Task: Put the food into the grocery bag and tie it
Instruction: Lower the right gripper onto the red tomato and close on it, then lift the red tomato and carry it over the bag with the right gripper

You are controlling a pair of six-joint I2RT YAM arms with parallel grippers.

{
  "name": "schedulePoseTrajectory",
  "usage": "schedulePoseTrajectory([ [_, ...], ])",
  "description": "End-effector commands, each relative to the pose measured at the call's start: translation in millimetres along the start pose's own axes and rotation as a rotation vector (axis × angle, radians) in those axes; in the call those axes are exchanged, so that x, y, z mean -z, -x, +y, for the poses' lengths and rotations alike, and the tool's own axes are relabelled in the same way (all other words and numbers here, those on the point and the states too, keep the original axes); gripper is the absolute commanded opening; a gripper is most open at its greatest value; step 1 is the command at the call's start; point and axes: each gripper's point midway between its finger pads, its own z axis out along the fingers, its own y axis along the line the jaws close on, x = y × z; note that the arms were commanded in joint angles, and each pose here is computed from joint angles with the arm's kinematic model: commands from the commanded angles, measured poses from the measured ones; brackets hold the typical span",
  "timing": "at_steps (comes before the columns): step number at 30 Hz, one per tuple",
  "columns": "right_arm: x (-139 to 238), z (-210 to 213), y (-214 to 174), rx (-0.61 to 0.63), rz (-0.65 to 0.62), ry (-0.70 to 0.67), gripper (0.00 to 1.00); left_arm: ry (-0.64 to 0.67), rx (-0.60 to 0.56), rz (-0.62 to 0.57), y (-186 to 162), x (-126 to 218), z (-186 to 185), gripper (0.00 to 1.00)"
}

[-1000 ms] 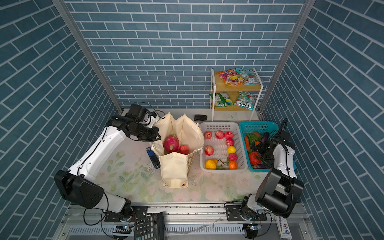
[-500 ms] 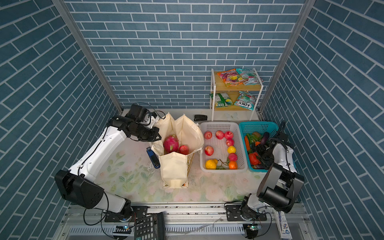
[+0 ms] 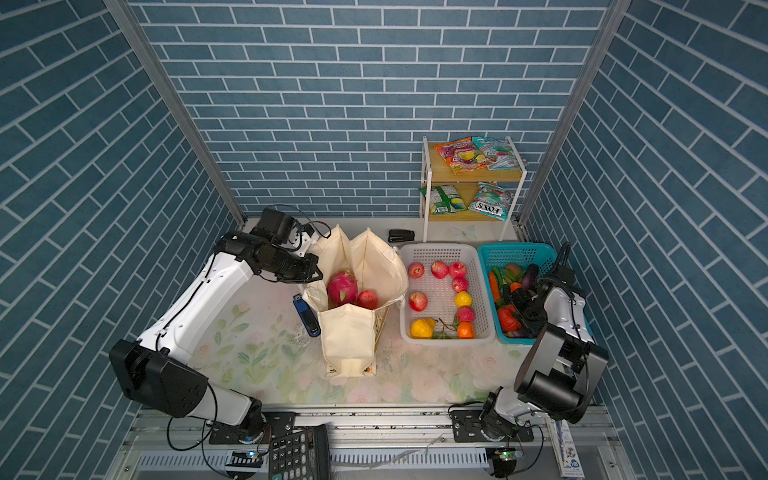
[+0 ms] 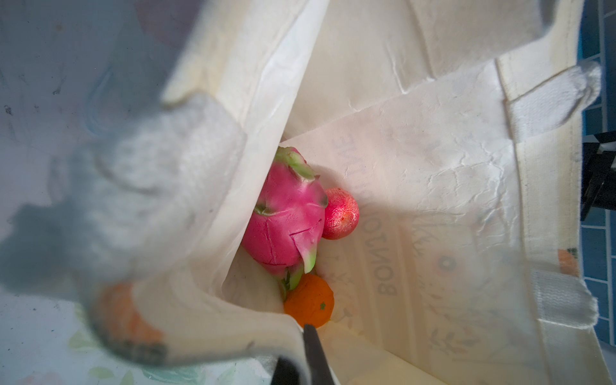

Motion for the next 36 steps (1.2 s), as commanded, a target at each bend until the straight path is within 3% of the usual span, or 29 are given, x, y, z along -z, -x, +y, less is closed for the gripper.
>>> schedulePoseTrajectory([
  [1, -4, -4, -4, -0.032, 0.019, -0.018, 0.86, -0.017, 0.004, 0.038, -7, -7, -3, 0.05],
  [18, 0, -1, 0, -0.052, 0.001, -0.017, 0.70, -0.008, 0.024, 0.040, -10, -11, 0, 0.05],
  [27, 36, 5, -2, -0.135, -0.108, 0.009, 0.62, -0.001, 0.023, 0.059, -10, -14, 2, 0.05],
  [36, 103, 27, 18, -0.136, -0.307, 0.048, 0.57, -0.003, 0.013, 0.074, -13, -14, 2, 0.05],
])
